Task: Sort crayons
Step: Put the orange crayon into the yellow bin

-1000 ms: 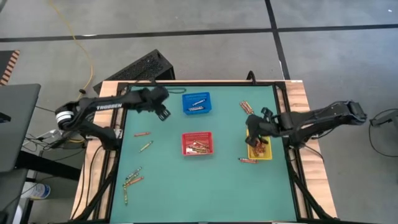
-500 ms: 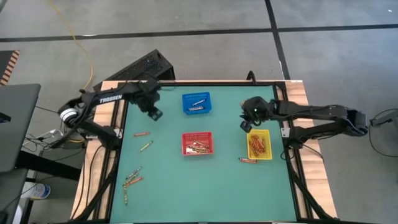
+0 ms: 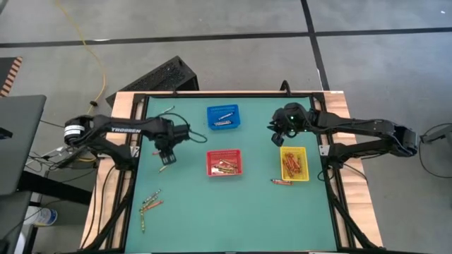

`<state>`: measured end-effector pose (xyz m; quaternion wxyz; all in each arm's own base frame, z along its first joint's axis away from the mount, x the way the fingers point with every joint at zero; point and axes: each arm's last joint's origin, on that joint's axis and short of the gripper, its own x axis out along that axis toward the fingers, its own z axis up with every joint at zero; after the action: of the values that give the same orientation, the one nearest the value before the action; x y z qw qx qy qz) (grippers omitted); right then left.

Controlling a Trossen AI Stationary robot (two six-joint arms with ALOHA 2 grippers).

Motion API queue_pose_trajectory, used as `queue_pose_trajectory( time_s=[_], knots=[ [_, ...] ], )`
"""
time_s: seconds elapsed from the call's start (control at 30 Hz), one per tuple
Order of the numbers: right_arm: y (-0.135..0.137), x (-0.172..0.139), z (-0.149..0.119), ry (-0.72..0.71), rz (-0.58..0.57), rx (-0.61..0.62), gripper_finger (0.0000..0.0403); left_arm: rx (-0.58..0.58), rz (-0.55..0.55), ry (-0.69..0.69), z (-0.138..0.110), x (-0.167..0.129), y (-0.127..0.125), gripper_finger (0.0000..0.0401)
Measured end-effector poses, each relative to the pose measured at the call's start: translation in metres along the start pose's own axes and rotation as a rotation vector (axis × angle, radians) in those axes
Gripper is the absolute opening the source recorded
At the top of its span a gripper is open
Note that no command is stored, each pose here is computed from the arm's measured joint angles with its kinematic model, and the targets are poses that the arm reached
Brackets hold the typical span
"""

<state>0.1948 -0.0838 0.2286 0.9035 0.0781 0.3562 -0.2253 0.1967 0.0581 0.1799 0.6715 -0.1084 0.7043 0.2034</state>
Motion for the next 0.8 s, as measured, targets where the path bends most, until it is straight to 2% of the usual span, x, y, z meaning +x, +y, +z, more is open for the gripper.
queue_pose_trajectory(
  time_s=[0.17,0.37,0.57,0.8],
  knots=[
    [0.000,0.000,0.000,-0.001,0.000,0.000,0.0092,0.006,0.003,0.022,-0.009,0.017,-0.001,0.0157],
    [0.000,0.000,0.001,-0.015,0.001,0.002,0.0092,-0.028,-0.010,0.019,-0.006,0.017,0.006,0.0154],
    [0.000,0.000,0.001,-0.014,0.002,0.008,0.0092,-0.024,-0.040,0.065,-0.003,0.025,0.007,0.0121],
    [0.000,0.000,0.001,-0.014,0.002,0.001,0.0092,-0.008,-0.026,0.196,0.004,0.049,0.003,0.0094]
  ],
)
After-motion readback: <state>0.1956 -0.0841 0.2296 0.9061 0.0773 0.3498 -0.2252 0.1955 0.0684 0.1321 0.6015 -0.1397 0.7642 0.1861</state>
